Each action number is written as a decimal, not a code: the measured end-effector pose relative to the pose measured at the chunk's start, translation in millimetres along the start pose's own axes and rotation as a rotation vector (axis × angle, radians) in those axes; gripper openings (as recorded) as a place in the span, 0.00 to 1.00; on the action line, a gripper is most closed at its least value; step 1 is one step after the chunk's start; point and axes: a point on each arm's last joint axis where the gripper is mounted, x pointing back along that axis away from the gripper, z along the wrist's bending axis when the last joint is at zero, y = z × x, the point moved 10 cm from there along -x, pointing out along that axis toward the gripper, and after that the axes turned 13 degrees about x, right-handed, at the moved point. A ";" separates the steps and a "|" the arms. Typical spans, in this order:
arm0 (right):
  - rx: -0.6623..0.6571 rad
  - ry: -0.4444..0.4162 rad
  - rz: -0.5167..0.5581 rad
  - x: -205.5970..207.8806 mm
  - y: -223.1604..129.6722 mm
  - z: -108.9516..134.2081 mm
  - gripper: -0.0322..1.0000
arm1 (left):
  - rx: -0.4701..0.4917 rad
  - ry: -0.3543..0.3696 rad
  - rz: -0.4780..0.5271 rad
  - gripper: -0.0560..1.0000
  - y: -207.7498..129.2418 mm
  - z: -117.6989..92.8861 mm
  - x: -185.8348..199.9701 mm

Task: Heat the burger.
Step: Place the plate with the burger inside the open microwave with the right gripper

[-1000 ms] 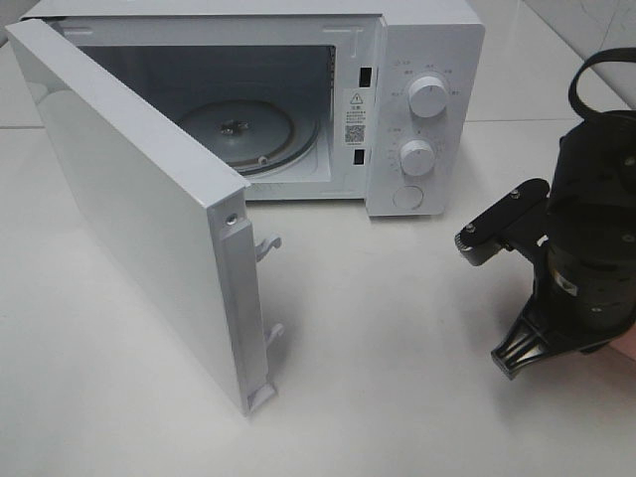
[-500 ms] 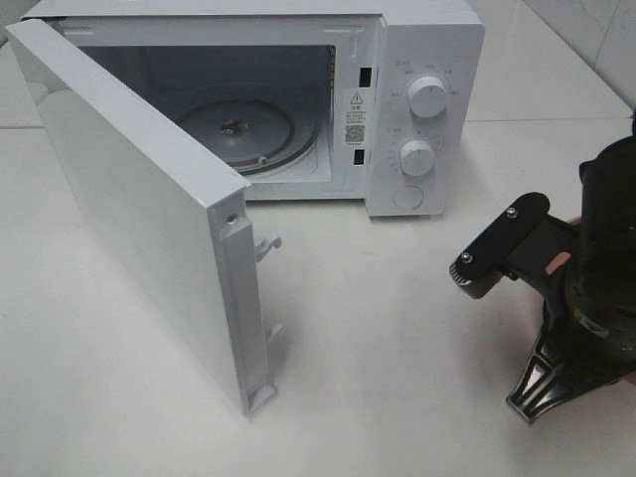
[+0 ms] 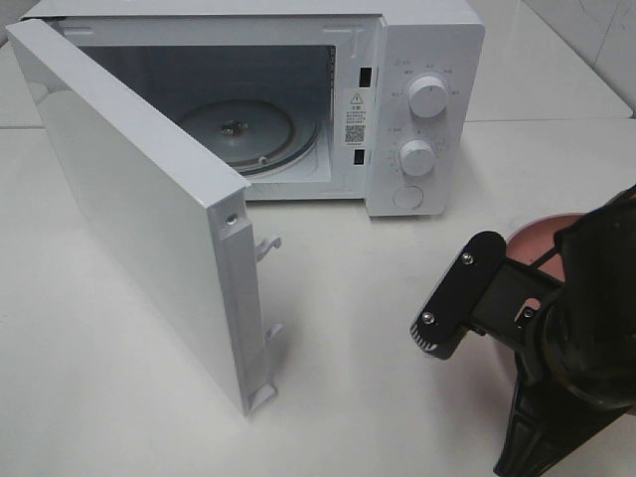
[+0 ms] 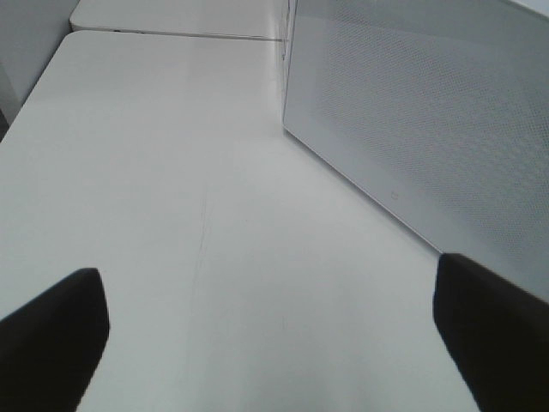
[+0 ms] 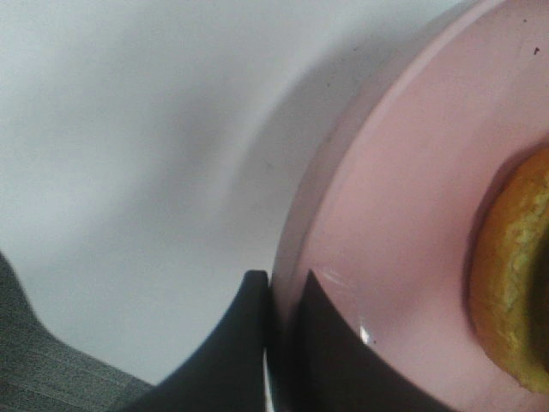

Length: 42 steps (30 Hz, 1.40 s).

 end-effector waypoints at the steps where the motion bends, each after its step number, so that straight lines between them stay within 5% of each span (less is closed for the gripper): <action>1: 0.000 0.000 0.000 0.0 0.0 0.0 0.06 | 0.000 0.000 0.000 0.96 0.0 0.0 0.0; 42: 0.527 -0.087 -0.247 18.8 46.1 17.6 0.06 | 0.000 0.000 0.000 0.96 0.0 0.0 0.0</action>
